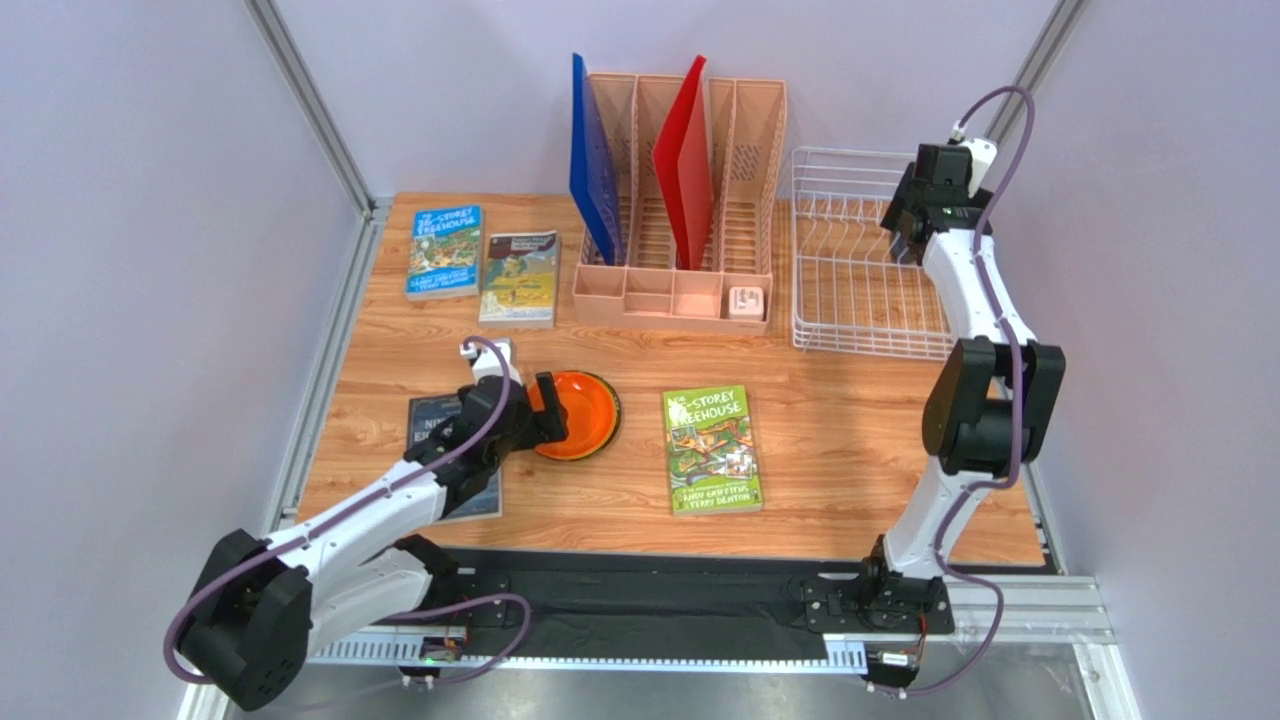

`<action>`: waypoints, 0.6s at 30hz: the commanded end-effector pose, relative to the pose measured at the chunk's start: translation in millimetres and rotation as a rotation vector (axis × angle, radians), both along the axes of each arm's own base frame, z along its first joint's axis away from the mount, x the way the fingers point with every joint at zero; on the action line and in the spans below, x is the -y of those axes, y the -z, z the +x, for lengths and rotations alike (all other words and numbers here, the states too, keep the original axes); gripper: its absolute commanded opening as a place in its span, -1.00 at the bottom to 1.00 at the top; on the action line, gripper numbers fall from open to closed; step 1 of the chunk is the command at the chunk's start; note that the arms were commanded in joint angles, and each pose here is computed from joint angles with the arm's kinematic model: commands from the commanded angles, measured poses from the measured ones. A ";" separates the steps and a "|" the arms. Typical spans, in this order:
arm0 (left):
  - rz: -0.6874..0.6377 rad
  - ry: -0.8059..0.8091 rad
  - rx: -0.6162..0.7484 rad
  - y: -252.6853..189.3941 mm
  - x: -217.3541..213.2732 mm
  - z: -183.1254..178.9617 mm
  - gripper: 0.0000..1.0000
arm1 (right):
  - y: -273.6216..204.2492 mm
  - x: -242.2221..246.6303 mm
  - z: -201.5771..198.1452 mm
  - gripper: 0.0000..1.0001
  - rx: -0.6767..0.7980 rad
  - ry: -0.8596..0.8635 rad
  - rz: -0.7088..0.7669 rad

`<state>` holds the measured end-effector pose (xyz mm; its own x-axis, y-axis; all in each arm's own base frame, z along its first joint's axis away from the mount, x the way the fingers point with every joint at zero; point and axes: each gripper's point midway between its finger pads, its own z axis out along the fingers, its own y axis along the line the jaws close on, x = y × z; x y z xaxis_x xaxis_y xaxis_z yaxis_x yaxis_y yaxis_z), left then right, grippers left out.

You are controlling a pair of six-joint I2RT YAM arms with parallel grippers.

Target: Unload the plates from the dish rack

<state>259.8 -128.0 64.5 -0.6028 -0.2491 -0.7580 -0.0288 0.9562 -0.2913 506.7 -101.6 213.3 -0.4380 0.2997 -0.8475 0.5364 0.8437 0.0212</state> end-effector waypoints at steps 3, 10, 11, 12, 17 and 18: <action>0.004 0.129 0.122 -56.6 24.5 26.1 0.99 | 5.6 31.9 48.1 0.43 -0.004 0.011 -0.097; -0.044 0.267 0.080 -62.5 65.7 44.7 0.99 | 24.5 57.5 91.8 0.35 -0.022 0.010 -0.167; -0.073 0.286 0.108 -69.1 74.3 50.1 0.99 | 18.0 59.4 97.3 0.35 -0.003 0.012 -0.179; -0.083 0.296 0.111 -70.3 78.3 52.2 0.99 | 25.4 61.6 101.1 0.34 -0.011 0.008 -0.182; -0.100 0.333 0.075 -60.7 94.1 61.6 0.99 | 34.9 70.4 111.7 0.27 -0.007 -0.007 -0.157; -0.104 0.346 0.073 -60.1 97.3 62.3 0.99 | 40.2 71.9 110.9 0.26 -0.013 -0.001 -0.150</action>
